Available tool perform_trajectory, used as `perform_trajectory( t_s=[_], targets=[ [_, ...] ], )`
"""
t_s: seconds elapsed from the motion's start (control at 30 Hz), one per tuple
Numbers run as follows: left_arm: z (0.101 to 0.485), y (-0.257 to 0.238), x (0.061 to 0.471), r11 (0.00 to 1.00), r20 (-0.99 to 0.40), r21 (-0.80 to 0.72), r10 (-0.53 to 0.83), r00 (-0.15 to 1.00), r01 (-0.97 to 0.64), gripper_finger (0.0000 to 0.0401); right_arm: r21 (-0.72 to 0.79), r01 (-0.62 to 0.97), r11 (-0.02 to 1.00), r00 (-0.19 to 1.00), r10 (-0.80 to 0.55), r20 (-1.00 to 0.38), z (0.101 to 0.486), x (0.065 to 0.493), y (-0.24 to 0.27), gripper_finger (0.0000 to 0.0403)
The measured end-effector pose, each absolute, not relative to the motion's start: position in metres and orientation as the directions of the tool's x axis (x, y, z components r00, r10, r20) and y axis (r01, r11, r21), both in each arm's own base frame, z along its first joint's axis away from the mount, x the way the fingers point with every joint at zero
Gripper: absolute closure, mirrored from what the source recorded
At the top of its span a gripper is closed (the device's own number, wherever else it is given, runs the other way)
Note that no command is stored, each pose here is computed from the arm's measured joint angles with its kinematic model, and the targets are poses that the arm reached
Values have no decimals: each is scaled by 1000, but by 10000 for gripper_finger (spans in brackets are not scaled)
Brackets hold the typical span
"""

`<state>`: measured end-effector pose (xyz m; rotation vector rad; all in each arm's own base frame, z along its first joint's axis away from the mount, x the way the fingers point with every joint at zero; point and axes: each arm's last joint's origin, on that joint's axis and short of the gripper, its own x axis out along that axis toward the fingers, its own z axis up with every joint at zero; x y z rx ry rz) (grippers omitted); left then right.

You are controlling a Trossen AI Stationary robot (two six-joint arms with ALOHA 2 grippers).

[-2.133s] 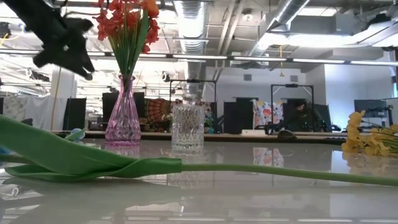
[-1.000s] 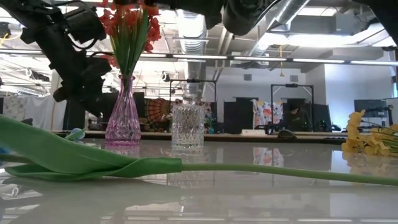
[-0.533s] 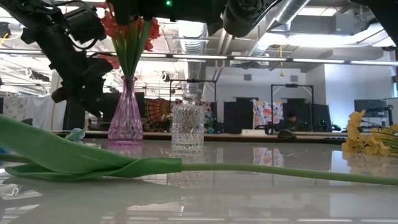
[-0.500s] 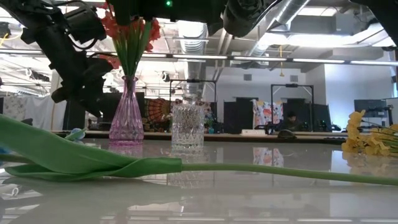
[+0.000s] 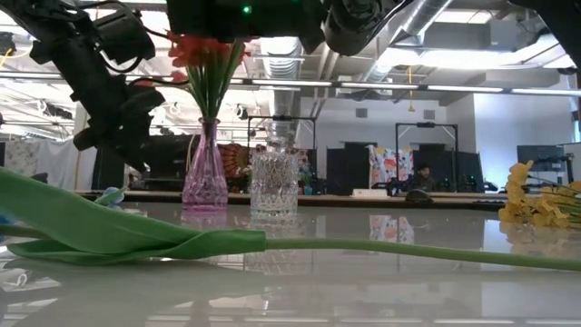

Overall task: Sort flowers into vase by color
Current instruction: Put the orange tulip into the violet vase

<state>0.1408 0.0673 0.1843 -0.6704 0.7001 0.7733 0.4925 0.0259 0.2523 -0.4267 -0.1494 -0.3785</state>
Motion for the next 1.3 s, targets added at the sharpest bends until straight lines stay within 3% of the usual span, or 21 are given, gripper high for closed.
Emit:
perform_trajectory(
  t_s=[0.43, 0.6, 1.03, 1.3],
  targets=[
    [182, 66, 138, 547, -787, -244, 371, 494, -800, 276, -291, 570, 768, 821, -515, 249, 264, 485, 28, 388],
    [182, 66, 138, 550, -786, -243, 371, 494, -799, 276, -209, 545, 812, 837, -512, 194, 255, 487, 25, 388],
    [182, 66, 138, 550, -788, -242, 369, 493, -799, 276, -159, 531, 832, 847, -520, 105, 240, 487, 20, 388],
    [182, 66, 138, 550, -788, -242, 369, 493, -799, 276, -118, 544, 830, 835, -523, 174, 249, 485, 22, 388]
  ],
)
